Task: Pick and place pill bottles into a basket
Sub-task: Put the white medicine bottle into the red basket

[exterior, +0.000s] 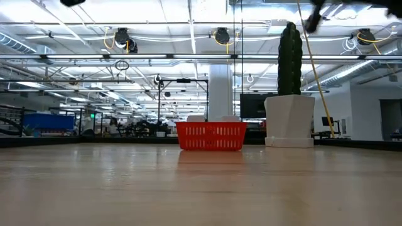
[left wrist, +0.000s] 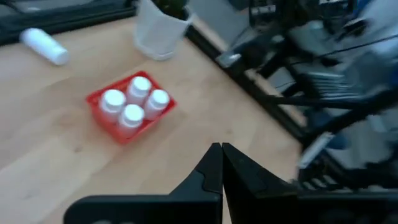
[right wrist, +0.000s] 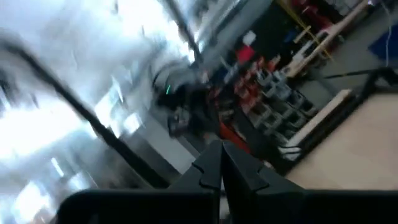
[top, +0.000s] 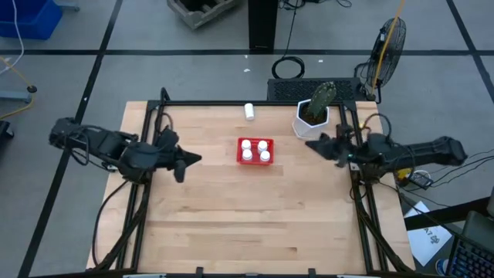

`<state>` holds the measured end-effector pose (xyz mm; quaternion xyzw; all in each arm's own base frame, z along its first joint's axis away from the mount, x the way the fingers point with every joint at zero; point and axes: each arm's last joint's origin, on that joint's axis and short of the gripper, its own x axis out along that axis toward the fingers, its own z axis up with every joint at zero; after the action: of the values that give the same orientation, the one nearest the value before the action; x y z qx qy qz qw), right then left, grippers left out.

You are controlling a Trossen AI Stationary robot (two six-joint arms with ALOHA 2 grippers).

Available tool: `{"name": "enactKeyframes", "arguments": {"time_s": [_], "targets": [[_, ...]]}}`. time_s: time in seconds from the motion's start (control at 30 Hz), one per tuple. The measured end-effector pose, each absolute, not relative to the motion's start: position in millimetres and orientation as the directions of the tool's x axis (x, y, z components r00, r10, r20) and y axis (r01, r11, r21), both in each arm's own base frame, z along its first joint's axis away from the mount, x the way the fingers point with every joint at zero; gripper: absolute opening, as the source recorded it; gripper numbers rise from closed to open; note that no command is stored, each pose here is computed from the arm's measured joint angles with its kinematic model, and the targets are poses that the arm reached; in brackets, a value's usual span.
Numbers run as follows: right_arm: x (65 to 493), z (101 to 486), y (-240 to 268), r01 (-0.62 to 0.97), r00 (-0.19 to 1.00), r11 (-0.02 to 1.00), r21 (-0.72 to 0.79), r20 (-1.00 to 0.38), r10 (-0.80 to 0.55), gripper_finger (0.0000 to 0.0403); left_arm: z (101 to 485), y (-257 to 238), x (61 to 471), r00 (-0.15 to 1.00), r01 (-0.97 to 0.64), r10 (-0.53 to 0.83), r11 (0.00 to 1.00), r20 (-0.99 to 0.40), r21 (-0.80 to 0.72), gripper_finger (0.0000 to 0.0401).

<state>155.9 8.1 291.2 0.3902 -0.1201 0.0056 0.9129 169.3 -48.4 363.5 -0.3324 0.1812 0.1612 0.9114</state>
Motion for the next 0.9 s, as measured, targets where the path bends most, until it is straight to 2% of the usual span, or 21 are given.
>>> {"name": "enactKeyframes", "arguments": {"time_s": [0.13, 0.27, 0.37, 0.53, 0.67, 0.77, 0.9], "targets": [[211.1, 334.9, 20.3, 0.013, 0.999, 0.860, 0.510, 0.037, -0.038, 0.0004, 345.7, -47.8, 152.9, 0.943, -0.285, 0.114, 0.763, -0.313, -0.580, 0.0010], [268.9, 355.9, 20.8, 0.143, 0.975, 0.916, 0.375, -0.212, -0.065, 0.0008, 336.9, -43.4, 132.7, 0.955, -0.271, 0.145, 0.780, -0.258, -0.565, 0.0004], [308.3, 365.3, 19.0, 0.192, 0.931, 0.944, 0.267, -0.355, -0.089, 0.0027, 332.5, -40.5, 117.7, 0.965, -0.245, 0.142, 0.781, -0.219, -0.574, 0.0007], [361.6, 386.4, 11.2, 0.215, 0.884, 0.975, 0.062, -0.438, -0.167, 0.0091, 322.2, -34.3, 99.5, 0.970, -0.237, 0.157, 0.775, -0.185, -0.585, 0.0021], [394.2, 383.8, -3.0, 0.277, 0.802, 0.956, -0.099, -0.523, -0.287, 0.0155, 315.4, -30.2, 89.8, 0.971, -0.237, 0.161, 0.769, -0.178, -0.593, 0.0006], [414.1, 373.0, -19.5, 0.328, 0.747, 0.936, -0.127, -0.571, -0.339, 0.0202, 312.5, -28.4, 85.7, 0.970, -0.241, 0.168, 0.770, -0.176, -0.591, 0.0007], [433.6, 349.2, -45.6, 0.438, 0.674, 0.896, -0.077, -0.631, -0.384, 0.0256, 311.2, -26.1, 83.0, 0.964, -0.267, 0.203, 0.765, -0.174, -0.587, 0.0024]]}}
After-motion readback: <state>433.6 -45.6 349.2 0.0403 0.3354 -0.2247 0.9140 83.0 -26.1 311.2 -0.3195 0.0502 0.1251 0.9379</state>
